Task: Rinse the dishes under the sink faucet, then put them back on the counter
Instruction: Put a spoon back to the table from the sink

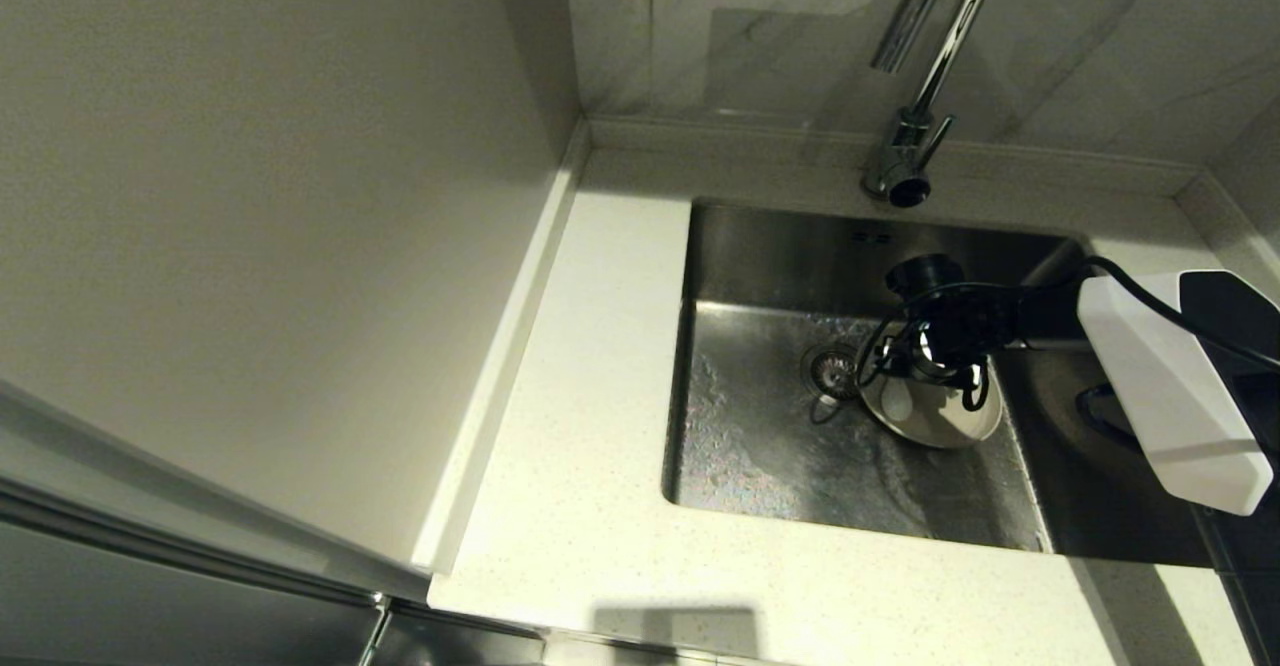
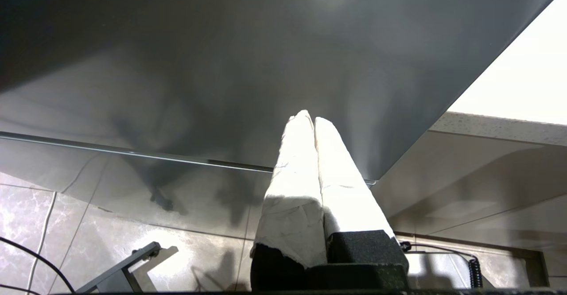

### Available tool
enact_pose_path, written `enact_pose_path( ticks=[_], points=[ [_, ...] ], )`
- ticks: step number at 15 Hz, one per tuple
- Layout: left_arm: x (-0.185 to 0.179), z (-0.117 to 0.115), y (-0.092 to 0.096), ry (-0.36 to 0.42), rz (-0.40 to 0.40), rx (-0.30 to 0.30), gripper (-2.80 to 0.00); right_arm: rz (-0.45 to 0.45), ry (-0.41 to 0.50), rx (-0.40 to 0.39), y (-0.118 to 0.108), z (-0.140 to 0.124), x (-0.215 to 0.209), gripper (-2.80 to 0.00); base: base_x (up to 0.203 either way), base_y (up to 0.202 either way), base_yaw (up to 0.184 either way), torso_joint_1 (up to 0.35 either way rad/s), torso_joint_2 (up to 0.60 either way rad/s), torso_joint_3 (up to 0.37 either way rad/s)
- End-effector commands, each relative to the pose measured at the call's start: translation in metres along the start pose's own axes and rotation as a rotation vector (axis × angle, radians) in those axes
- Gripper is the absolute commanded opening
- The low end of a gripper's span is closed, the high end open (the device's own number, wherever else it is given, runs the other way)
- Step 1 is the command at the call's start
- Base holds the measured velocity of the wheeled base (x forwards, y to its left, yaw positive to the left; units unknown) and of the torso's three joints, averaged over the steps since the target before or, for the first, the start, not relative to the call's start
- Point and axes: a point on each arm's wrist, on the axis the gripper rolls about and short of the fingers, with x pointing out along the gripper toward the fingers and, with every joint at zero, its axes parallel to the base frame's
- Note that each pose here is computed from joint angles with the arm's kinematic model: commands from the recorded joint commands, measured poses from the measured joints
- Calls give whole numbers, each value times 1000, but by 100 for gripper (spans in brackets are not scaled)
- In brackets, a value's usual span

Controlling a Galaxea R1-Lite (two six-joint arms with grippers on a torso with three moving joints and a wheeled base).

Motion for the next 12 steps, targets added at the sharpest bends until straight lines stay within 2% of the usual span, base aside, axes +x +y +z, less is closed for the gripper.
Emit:
enact_pose_path(
  ticks=[1, 12],
  points=[
    [0, 0, 0, -3, 0, -1, -280, -6, 6, -17, 0, -3, 4, 0, 0, 0, 0, 0, 0, 0],
    [0, 0, 0, -3, 0, -1, -280, -23, 34, -45, 4, -16, 19, 0, 0, 0, 0, 0, 0, 0]
  ],
)
